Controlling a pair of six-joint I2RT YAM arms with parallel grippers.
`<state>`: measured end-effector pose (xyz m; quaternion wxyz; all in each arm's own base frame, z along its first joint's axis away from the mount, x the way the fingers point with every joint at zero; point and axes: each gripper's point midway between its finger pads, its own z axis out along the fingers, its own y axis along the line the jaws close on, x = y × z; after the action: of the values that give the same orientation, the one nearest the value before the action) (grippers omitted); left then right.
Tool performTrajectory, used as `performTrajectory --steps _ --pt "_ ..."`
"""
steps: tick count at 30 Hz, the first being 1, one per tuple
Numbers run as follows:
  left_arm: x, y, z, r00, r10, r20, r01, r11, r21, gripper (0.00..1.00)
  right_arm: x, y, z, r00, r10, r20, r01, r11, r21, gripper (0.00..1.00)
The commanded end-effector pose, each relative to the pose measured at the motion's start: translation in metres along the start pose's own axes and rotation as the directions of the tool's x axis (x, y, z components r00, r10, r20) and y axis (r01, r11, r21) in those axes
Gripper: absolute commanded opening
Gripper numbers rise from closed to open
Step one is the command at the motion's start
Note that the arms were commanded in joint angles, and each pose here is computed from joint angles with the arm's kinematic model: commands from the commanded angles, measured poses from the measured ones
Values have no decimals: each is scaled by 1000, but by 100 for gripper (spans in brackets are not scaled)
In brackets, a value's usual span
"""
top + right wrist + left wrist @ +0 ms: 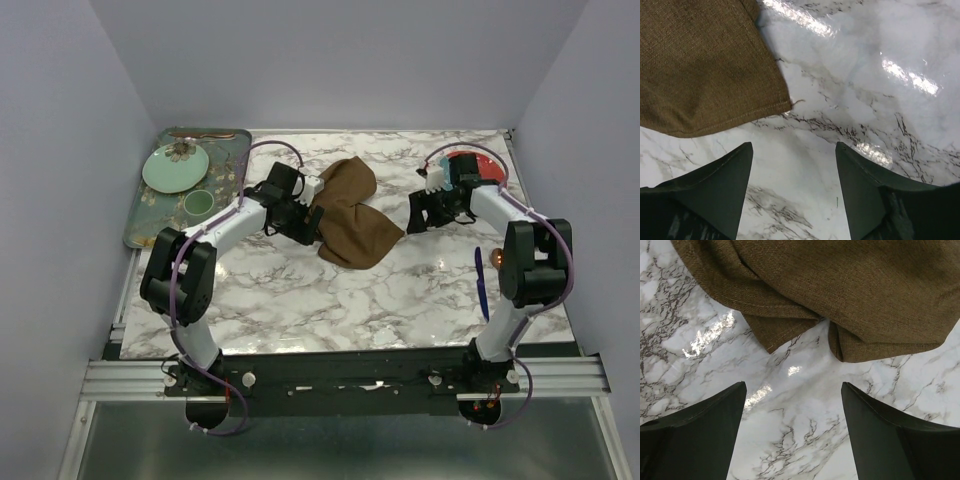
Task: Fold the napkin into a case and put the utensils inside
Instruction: Pick up the crumpled napkin from the center of the board.
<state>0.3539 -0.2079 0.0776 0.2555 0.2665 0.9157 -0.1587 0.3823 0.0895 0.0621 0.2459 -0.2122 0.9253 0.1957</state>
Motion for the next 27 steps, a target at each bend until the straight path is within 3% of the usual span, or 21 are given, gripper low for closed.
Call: performTrajectory --steps 1,4,6,10,13,18,27 --pt "-4 -10 6 1000 8 22 -9 999 42 86 -17 3 22 999 -33 9 33 999 4 74" --pt "-2 -8 5 1000 6 18 -7 999 33 87 -18 4 34 999 -42 1 42 999 18 73" --pt "4 -7 5 1000 2 7 -2 1000 24 89 -21 4 42 998 -56 0 56 998 33 60" --pt "10 -8 -1 1000 0 13 -1 1000 21 90 -27 9 52 993 -115 -29 117 989 87 50" --pt "12 -5 -6 1000 0 16 -1 1000 1 91 -23 19 56 983 -163 -89 173 979 109 50" --pt "8 4 -13 999 -9 33 10 1000 -23 91 -10 20 61 973 -122 -195 153 976 156 51" --pt "3 2 -24 998 -8 66 8 1000 -11 91 -7 8 53 968 -85 -236 143 961 238 56"
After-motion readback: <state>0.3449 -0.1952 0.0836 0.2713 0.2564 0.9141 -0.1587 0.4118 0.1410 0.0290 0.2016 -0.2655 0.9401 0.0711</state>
